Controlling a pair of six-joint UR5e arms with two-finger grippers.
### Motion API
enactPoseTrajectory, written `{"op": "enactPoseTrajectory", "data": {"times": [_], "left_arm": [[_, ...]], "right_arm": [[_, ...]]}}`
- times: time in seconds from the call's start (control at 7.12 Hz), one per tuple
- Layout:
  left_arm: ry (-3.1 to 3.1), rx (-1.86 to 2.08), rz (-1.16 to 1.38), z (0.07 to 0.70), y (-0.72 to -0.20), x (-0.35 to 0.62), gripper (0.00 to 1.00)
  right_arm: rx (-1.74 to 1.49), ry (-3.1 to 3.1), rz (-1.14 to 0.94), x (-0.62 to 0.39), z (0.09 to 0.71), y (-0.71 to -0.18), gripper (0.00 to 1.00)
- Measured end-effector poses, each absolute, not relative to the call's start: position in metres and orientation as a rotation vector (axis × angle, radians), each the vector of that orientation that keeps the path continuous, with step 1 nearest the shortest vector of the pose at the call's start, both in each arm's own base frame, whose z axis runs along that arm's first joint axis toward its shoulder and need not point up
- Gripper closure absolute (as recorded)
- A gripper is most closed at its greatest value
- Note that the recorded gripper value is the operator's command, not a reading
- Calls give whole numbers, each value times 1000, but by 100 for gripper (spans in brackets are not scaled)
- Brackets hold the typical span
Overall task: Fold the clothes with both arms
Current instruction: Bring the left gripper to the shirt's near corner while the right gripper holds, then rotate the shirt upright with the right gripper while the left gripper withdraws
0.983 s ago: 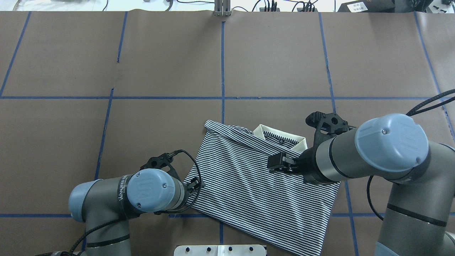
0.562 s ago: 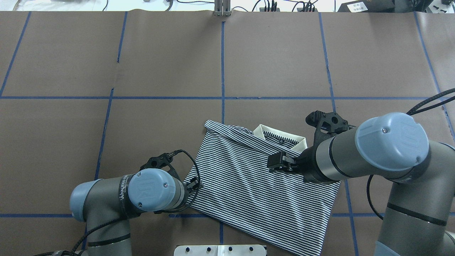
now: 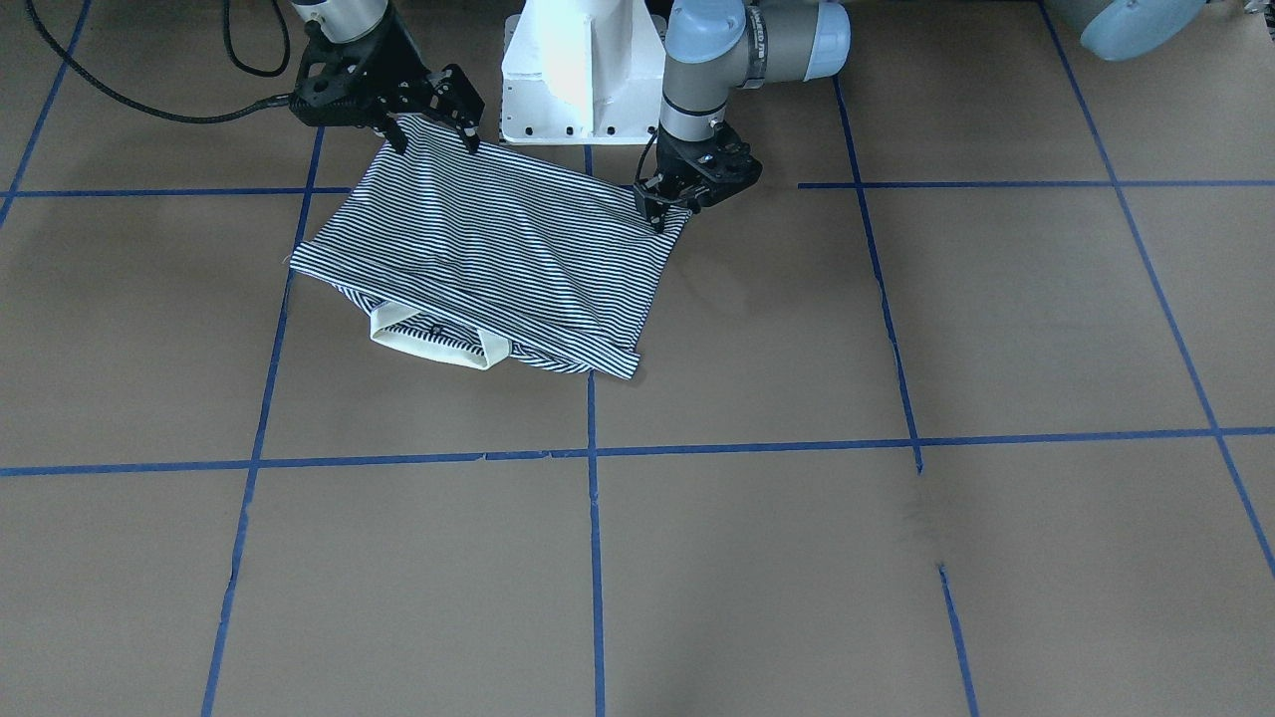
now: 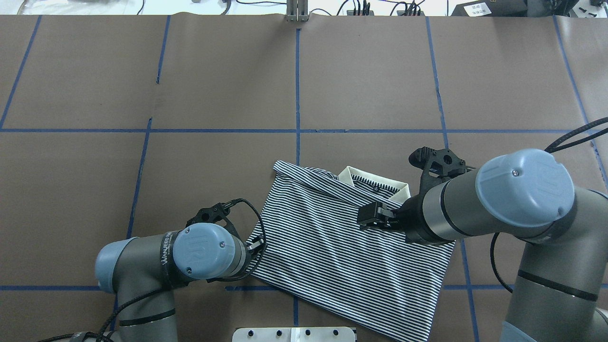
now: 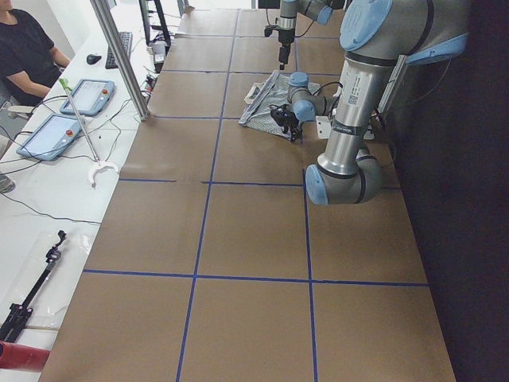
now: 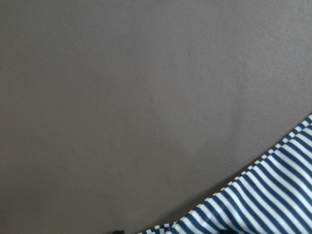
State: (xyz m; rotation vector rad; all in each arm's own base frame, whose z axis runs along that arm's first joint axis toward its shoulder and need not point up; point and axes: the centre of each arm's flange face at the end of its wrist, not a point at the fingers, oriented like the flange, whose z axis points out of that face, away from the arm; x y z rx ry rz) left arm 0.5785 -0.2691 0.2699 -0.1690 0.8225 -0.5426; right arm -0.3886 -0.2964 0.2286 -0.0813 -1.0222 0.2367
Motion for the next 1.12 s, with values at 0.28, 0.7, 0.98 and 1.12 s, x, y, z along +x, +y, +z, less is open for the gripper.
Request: {"op": "enactPoseTrajectory", "data": {"times": [0.28, 0.7, 0.98, 1.12], "left_arm": [[823, -167, -541, 265, -270, 574, 100], [841, -143, -572, 256, -295, 554, 100], [832, -82, -606, 263, -344, 533, 100], [821, -28, -616, 267, -371, 526, 100]], "right_arm": [[-81, -1022, 238, -388, 229, -297, 0], [-79, -1018, 244, -387, 231, -299, 0], [-75, -1014, 254, -385, 232, -303, 0], [-74, -1007, 261, -386, 235, -307, 0]]}}
